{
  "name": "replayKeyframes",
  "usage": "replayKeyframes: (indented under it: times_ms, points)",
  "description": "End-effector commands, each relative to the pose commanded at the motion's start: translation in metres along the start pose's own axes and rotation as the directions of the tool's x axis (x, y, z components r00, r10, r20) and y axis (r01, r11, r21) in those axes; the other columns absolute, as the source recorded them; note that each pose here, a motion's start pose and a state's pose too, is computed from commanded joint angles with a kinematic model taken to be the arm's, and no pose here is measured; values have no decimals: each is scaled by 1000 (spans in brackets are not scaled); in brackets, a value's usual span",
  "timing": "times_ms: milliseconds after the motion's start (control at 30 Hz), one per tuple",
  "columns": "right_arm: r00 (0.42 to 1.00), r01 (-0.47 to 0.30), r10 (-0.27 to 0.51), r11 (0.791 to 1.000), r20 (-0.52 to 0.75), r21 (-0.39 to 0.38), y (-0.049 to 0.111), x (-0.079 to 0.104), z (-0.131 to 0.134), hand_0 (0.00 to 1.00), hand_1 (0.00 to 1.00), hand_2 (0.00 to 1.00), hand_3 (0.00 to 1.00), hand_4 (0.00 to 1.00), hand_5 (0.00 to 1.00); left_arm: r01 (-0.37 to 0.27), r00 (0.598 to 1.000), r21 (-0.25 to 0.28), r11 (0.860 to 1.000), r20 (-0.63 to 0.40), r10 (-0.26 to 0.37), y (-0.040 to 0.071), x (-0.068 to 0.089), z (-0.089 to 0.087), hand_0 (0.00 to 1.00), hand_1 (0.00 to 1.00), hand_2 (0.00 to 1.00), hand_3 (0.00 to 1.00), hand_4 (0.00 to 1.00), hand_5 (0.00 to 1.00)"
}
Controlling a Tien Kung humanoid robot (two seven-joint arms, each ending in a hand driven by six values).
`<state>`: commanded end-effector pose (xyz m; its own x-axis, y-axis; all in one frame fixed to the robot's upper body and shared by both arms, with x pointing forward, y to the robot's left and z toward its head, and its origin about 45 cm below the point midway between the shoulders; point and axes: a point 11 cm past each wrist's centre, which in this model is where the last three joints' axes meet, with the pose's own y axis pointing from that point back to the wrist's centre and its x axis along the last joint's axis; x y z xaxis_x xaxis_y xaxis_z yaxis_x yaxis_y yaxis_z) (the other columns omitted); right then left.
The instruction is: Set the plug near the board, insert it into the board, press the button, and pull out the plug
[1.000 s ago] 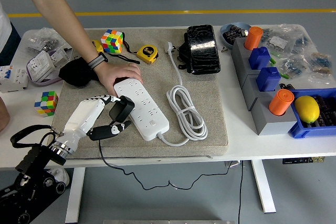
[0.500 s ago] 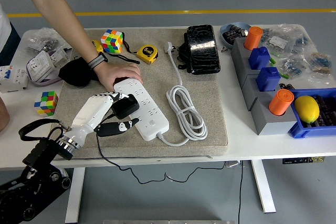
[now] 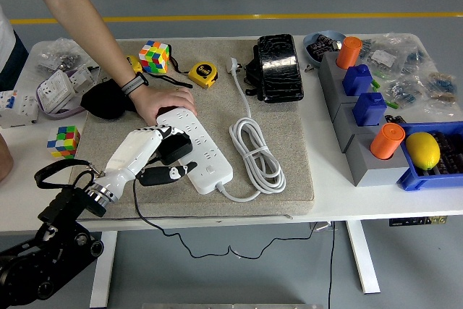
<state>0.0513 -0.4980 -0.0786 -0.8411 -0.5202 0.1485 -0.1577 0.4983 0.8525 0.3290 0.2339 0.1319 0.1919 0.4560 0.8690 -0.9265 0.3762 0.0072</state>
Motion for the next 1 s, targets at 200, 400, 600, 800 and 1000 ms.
replayKeyframes:
  times_ms: [200,400,600,800,1000]
  points:
    - [1000,0,0,1000,-1,1,0,0,0,495,585,542,510,844,360,-21,1000,-8,1000,-21,20,0,7,4,641,727,717,699,870,606]
    - [1000,-3,3,1000,-2,-2,0,2,1,495,583,542,510,844,360,-63,991,-46,997,-118,57,-3,30,25,641,723,707,694,880,612]
    - [1000,-3,3,1000,-3,-3,0,2,1,495,583,542,510,844,360,-13,960,-63,998,-282,-5,-7,42,59,488,623,636,694,881,603]
    - [1000,-2,2,1000,-5,-7,0,2,2,495,583,542,509,843,360,163,907,-53,985,-385,-171,-6,40,87,215,254,363,636,846,343]
    - [1000,-3,3,1000,-8,-9,0,4,2,495,583,543,510,844,360,384,881,-3,923,-297,-368,-2,28,99,136,142,226,789,656,84]
